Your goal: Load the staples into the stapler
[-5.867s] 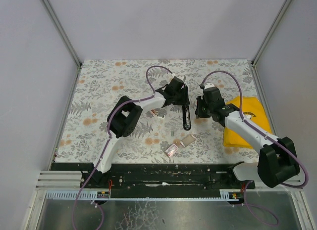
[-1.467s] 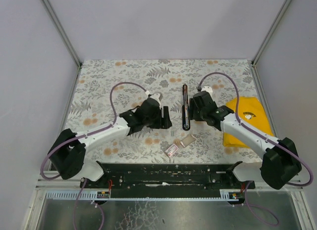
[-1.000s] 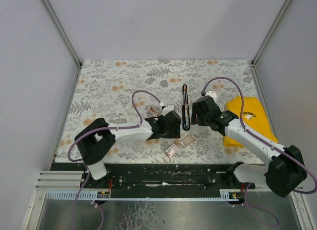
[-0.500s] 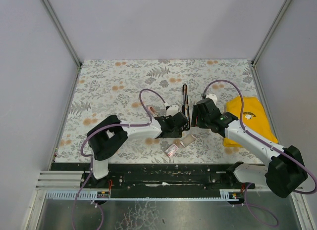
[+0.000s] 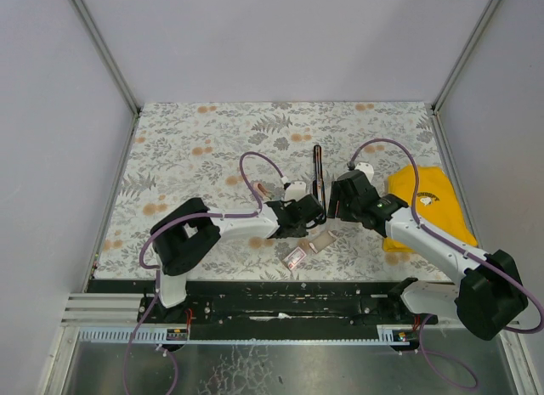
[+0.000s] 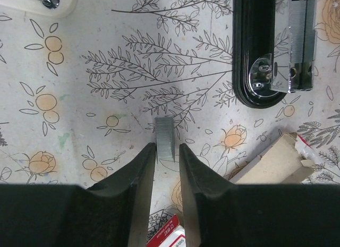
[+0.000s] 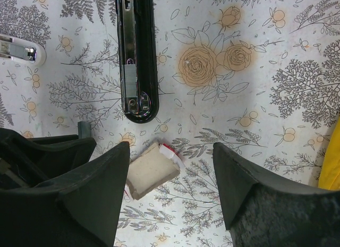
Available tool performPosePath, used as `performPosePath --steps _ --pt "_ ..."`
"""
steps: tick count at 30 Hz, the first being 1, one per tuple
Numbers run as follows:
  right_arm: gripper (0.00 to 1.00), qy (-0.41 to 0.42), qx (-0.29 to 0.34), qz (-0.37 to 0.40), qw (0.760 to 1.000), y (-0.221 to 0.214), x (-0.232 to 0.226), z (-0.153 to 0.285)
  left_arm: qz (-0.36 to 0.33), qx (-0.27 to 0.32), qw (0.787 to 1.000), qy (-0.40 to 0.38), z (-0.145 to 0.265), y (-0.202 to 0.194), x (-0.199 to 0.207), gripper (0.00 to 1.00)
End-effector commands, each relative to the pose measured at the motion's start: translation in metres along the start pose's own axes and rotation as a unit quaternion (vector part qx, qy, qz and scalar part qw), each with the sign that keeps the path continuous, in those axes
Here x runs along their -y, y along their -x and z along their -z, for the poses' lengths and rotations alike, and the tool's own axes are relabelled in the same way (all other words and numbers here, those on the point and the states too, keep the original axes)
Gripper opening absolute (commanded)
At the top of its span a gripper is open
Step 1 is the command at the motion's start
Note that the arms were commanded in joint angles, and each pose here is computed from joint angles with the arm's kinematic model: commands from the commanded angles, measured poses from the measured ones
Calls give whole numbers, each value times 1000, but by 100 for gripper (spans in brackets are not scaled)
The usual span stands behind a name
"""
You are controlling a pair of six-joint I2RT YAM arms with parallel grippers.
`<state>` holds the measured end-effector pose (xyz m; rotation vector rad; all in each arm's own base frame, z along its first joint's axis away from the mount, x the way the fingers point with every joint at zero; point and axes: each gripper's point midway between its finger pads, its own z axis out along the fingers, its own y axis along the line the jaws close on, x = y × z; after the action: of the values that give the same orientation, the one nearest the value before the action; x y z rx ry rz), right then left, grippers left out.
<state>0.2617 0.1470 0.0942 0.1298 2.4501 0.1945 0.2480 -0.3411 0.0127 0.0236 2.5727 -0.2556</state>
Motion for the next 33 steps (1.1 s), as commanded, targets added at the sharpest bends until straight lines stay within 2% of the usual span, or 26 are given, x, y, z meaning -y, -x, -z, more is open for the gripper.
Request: performPosePath --steps 1,8,14,19,24,30,33 --pt "71 20 20 -16 999 9 -9 6 -26 -9 999 39 -5 -11 -16 22" --pt "72 42 22 -13 999 12 -15 9 -22 -3 1000 22 3 -7 -12 16" --pt "71 77 28 -25 996 26 -13 16 -6 22 999 -22 23 10 -2 15" --pt "69 157 46 -8 986 40 -24 30 35 31 992 -117 54 31 17 15" --pt "68 267 49 -27 962 57 -49 58 88 35 966 -239 96 61 29 15" --pt "68 408 50 -45 911 79 -92 100 111 55 906 -404 165 92 42 15" --pt "72 457 44 -58 887 86 -107 117 104 62 877 -465 195 101 44 15"
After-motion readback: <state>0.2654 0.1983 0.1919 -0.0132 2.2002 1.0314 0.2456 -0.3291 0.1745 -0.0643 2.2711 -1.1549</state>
